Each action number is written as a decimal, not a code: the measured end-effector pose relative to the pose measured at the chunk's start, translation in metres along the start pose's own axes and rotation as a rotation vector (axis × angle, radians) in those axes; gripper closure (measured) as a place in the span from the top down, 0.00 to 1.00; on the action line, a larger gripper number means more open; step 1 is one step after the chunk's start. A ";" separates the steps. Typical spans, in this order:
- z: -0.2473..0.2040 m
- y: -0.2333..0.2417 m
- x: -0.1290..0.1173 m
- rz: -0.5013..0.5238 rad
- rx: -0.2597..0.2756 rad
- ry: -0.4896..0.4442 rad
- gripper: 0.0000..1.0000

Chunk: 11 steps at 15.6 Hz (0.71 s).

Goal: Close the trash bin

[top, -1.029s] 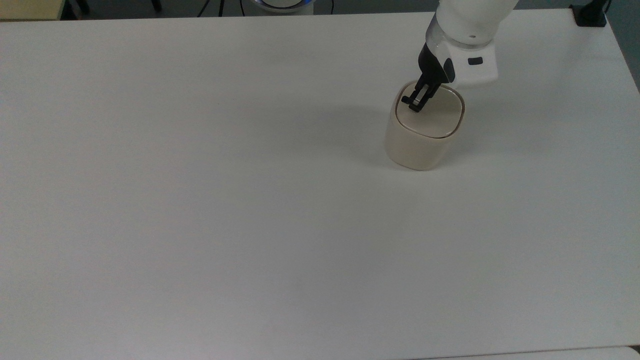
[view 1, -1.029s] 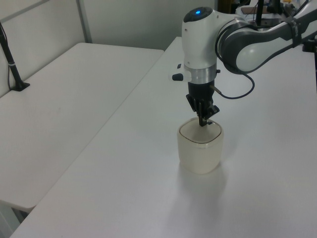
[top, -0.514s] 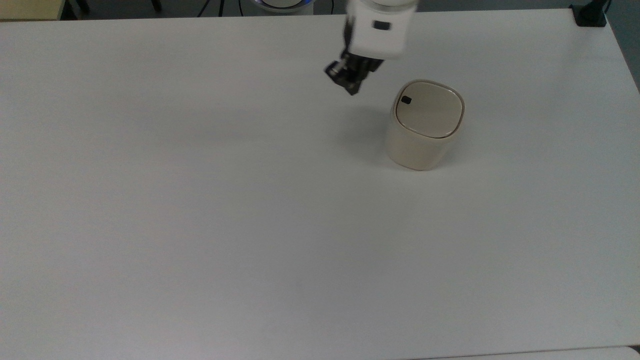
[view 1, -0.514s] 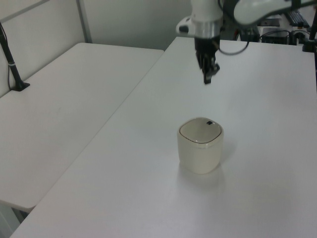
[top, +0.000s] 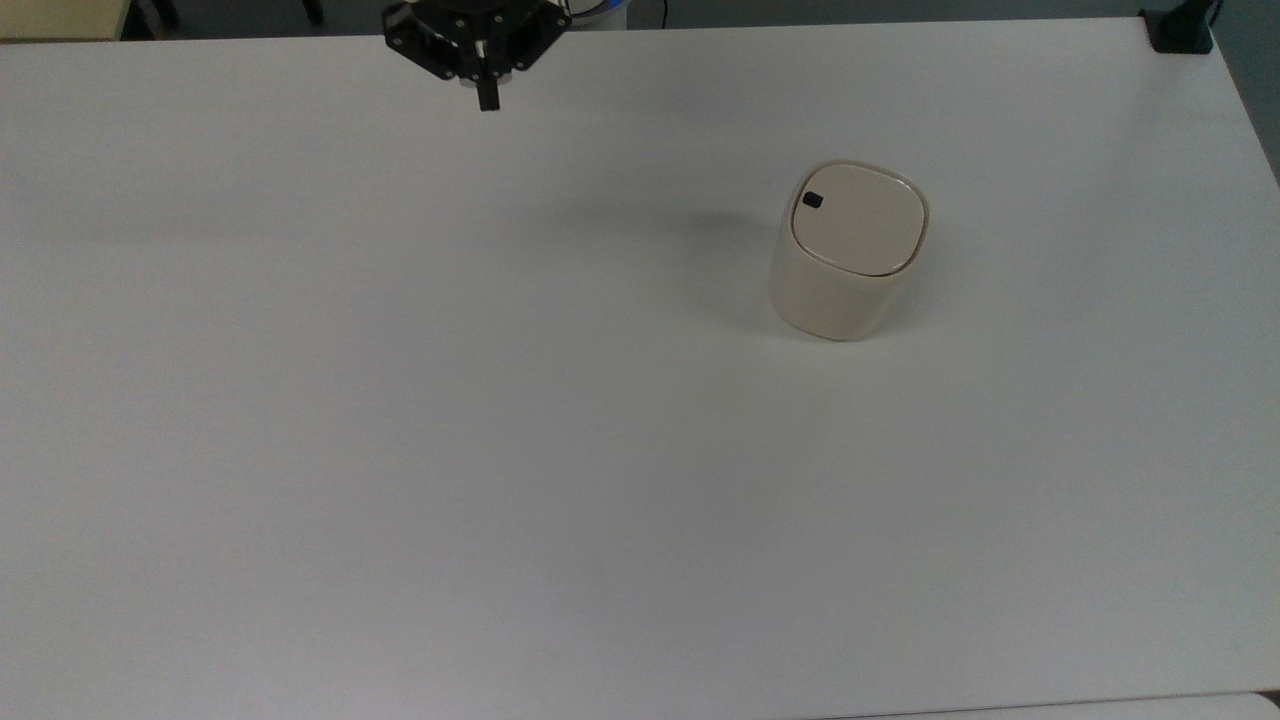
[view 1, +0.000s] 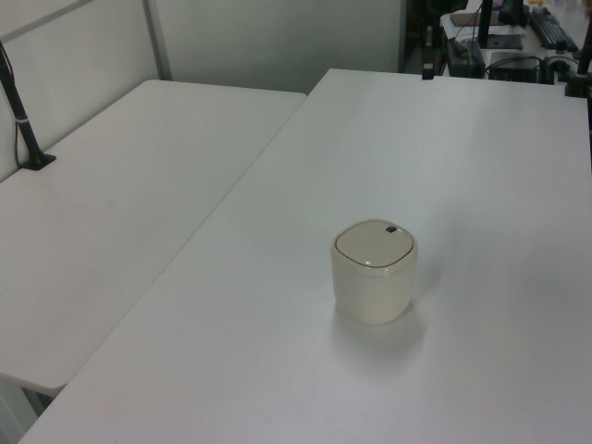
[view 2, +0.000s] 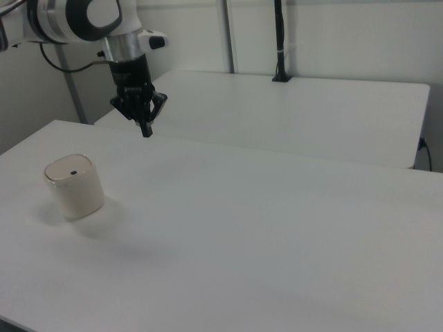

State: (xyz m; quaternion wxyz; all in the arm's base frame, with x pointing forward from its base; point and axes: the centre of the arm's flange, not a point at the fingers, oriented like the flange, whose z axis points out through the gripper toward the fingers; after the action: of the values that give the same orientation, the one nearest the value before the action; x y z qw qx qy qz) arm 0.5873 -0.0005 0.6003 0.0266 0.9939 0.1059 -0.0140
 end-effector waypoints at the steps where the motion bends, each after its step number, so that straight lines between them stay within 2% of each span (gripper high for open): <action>1: -0.005 0.006 -0.006 0.018 0.000 -0.001 0.10; 4: -0.011 0.012 -0.011 0.039 -0.001 0.006 0.37; 8: -0.009 0.012 -0.011 0.045 0.000 0.002 0.79; 10: -0.009 0.011 -0.011 0.080 -0.001 0.002 0.97; 11: -0.009 0.012 -0.011 0.107 -0.003 0.001 1.00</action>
State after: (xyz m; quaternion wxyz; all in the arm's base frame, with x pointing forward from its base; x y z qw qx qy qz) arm 0.5790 -0.0137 0.6102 0.0288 0.9981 0.0528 -0.0116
